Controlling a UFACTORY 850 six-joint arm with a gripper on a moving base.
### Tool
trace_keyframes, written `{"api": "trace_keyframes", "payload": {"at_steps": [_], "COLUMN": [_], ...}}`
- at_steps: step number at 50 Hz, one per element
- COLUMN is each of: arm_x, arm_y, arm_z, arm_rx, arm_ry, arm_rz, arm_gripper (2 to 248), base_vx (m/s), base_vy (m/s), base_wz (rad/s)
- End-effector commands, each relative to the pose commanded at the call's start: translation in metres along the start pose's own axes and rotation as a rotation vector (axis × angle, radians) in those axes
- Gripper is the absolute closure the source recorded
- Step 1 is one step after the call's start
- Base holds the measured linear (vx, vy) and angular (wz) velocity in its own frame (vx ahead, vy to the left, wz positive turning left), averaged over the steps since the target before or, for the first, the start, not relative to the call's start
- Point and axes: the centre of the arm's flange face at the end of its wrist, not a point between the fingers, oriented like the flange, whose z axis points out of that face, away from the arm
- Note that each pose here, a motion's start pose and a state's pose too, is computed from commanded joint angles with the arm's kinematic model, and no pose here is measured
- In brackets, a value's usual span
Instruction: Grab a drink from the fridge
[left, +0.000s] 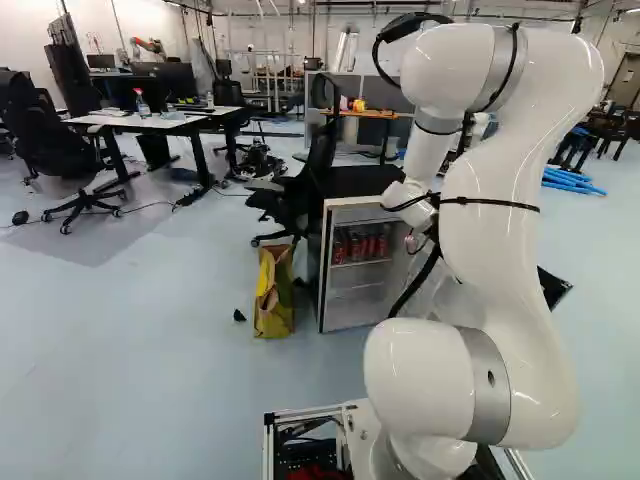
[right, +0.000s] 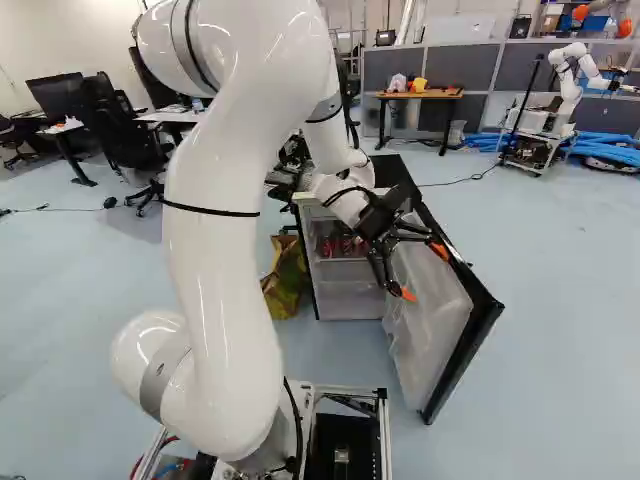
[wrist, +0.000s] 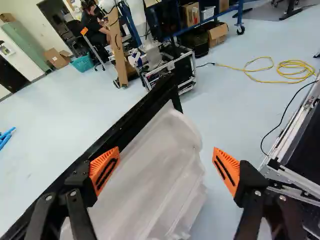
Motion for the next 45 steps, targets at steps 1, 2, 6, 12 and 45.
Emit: {"api": "trace_keyframes", "payload": {"at_steps": [1,2,6,12,45], "arm_x": [0.0,0.0,0.0,0.0,0.01], "arm_y": [-0.002,-0.003,-0.008,-0.01,0.024], "arm_z": [0.001,0.001,0.004,0.006,0.001], "arm_rx": [-0.001,-0.001,-0.003,0.0,0.15], "arm_ry": [-0.001,-0.001,-0.001,0.0,0.009], "arm_rz": [0.002,0.005,0.012,0.014,-0.113], "arm_gripper": [3,3,3,3,3], "base_vx": [0.0,0.0,0.0,0.0,0.0], "base_vy": [0.0,0.0,0.0,0.0,0.0], "base_wz": [0.0,0.0,0.0,0.0,0.0]}}
